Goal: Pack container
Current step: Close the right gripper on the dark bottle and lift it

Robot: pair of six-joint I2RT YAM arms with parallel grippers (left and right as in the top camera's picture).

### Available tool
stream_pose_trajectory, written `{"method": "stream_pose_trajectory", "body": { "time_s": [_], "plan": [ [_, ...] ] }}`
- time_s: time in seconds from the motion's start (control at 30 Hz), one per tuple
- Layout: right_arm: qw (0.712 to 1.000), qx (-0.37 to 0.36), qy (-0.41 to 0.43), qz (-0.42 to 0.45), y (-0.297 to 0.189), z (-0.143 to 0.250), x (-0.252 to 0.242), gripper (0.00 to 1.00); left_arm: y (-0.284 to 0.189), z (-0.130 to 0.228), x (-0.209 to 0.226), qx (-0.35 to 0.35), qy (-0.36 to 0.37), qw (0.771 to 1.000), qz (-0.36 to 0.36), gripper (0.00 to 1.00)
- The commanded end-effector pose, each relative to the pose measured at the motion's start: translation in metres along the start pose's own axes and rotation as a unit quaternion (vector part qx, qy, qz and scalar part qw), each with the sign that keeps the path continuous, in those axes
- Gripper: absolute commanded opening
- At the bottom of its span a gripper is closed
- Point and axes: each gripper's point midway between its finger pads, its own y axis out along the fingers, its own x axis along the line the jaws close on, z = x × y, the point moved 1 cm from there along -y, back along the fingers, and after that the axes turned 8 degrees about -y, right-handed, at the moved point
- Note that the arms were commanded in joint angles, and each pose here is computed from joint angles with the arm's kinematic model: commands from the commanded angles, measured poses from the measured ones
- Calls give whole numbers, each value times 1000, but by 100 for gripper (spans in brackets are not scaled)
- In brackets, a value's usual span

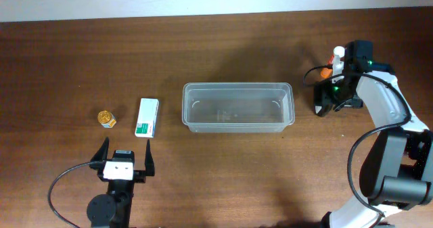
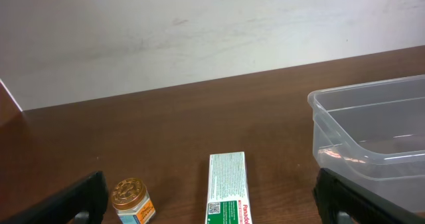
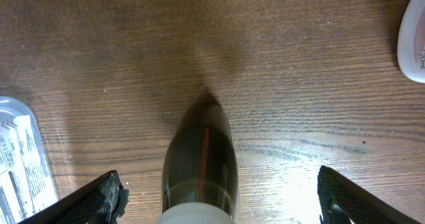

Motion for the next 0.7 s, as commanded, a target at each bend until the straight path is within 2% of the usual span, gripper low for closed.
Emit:
{"method": "stream_pose_trajectory", "body": {
  "time_s": [0.0,0.07,0.2,0.4,0.53,0.67],
  "plan": [
    [1000,4,-2,-5,6,1,4,86,0,2,0,1,8,1000,2,99],
    [1000,4,-2,-4,7,1,3,84,0,2,0,1,8,1000,2,99],
    [1000,2,-2,-4,11,-1,3,74,0,2,0,1,8,1000,2,99],
    [1000,-3,-2,-4,13,-2,3,73,0,2,0,1,8,1000,2,99],
    [1000,-3,-2,-6,13,-2,3,66,0,2,0,1,8,1000,2,99],
    [1000,-5,-2,-16,13,-2,7,64,0,2,0,1,8,1000,2,100]
  ]
}}
